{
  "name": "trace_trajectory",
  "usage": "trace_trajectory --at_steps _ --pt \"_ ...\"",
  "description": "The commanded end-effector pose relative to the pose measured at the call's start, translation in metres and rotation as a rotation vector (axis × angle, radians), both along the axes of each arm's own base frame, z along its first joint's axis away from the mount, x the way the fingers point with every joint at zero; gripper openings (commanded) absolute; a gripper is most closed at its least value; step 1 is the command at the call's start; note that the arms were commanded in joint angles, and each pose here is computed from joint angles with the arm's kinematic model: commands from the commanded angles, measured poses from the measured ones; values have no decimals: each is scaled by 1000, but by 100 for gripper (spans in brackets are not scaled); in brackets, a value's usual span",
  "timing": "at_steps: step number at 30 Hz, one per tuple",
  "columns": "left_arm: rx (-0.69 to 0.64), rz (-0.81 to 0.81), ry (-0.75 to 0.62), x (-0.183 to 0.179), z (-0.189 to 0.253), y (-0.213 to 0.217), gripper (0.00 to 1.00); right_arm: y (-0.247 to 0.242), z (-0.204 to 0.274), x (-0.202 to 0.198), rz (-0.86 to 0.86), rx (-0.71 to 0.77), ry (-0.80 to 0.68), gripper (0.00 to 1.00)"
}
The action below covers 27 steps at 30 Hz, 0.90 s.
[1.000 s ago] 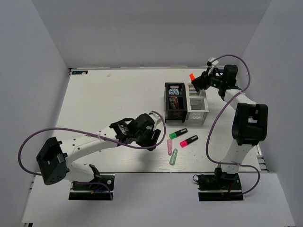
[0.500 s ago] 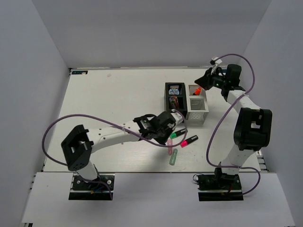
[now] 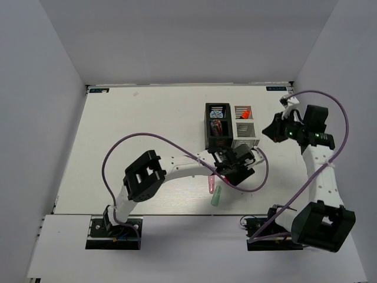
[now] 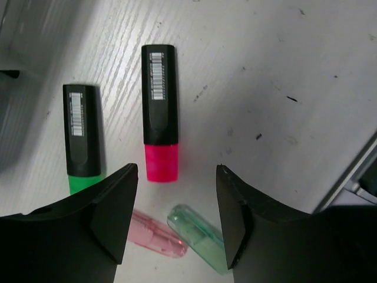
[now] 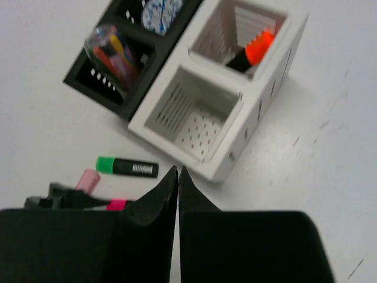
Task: Sort the stationery into containers
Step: Pick up the pen from the center of the board.
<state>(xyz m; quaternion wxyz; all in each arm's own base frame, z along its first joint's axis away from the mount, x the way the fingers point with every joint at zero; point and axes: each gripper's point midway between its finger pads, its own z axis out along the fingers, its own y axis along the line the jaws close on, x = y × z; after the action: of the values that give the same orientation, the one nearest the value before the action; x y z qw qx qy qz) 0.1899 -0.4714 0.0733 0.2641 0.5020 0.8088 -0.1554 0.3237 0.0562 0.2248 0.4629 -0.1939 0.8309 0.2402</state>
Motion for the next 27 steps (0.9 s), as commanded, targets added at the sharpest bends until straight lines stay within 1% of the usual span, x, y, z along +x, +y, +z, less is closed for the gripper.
trace_trajectory --at_steps 1,3,5,8,11,12,16,18,19,23,27 --pt "-63 -32 -35 15 20 -17 66 -12 -28 -33 -50 -42 82 8" --pt "-53 -20 -39 26 13 -21 66 -11 -32 -41 -56 -32 83 12" --pt "-48 -17 -38 32 10 -24 66 -11 -39 -45 -63 -4 108 13" --pt "-55 -13 -24 34 5 -26 69 -9 -42 -49 -70 40 131 13" --pt "-52 -13 -19 34 1 -27 69 -9 -45 -50 -67 82 150 13" --pt "-48 -9 -17 36 -3 -27 69 -9 -44 -50 -69 83 146 15" --pt "-54 9 22 38 -11 -27 69 -16 -41 -50 -92 87 130 15" --pt "-67 -5 54 32 -12 -30 69 -17 -41 -51 -99 97 132 15" --pt "-76 -8 60 31 -11 -32 67 -18 -40 -51 -102 102 127 15" --pt "-68 -6 77 30 -16 -31 67 -20 -40 -51 -106 128 130 15" --pt "-38 -2 96 27 -31 -29 66 -22 -39 -52 -111 143 129 16"
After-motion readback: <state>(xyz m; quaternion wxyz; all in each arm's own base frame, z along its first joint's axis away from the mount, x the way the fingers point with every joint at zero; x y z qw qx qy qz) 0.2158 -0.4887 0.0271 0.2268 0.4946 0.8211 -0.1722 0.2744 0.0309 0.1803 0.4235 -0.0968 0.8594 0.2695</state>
